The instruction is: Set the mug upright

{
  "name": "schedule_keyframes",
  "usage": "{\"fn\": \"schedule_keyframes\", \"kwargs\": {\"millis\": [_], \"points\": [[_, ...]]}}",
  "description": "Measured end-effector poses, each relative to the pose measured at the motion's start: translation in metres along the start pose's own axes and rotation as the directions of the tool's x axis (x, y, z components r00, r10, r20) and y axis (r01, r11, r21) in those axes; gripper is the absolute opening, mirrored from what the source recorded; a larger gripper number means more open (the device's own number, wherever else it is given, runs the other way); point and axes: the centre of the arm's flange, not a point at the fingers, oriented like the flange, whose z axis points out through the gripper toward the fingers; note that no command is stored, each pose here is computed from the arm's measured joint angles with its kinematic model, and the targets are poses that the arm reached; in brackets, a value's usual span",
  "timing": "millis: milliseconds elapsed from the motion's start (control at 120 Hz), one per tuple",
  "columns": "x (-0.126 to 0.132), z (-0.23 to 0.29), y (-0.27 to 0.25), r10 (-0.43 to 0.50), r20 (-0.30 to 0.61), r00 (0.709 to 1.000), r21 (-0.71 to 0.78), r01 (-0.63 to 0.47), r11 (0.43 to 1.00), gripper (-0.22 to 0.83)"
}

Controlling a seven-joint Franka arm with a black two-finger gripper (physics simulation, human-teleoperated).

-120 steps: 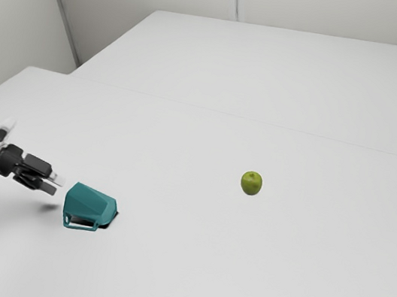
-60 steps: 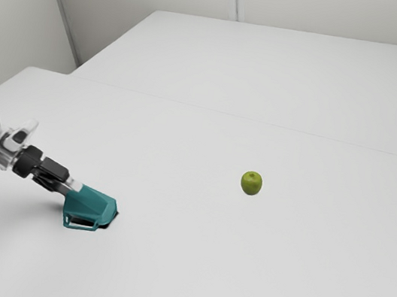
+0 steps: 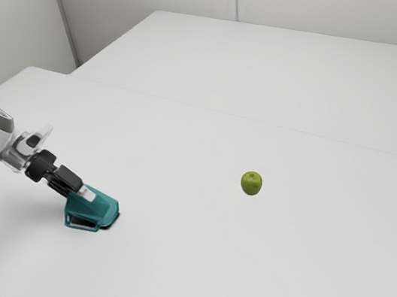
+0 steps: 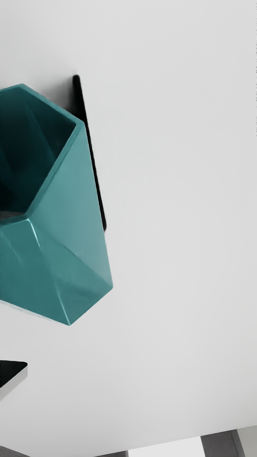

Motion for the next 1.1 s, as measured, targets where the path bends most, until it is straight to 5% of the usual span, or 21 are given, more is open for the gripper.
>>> {"fn": "schedule_keyframes", "kwargs": {"millis": [150, 475, 842, 1100], "points": [[0.000, -0.002, 0.000, 0.002, -0.006, 1.000, 0.007, -0.002, 1.000, 0.05], [0.008, -0.017, 0.015, 0.042, -0.034, 0.999, 0.032, -0.041, 0.999, -0.13], [0.029, -0.039, 0.070, 0.162, -0.039, 0.986, 0.093, -0.158, 0.983, -0.16], [0.038, -0.051, 0.105, 0.224, 0.054, 0.973, 0.172, -0.230, 0.958, -0.17]]}}
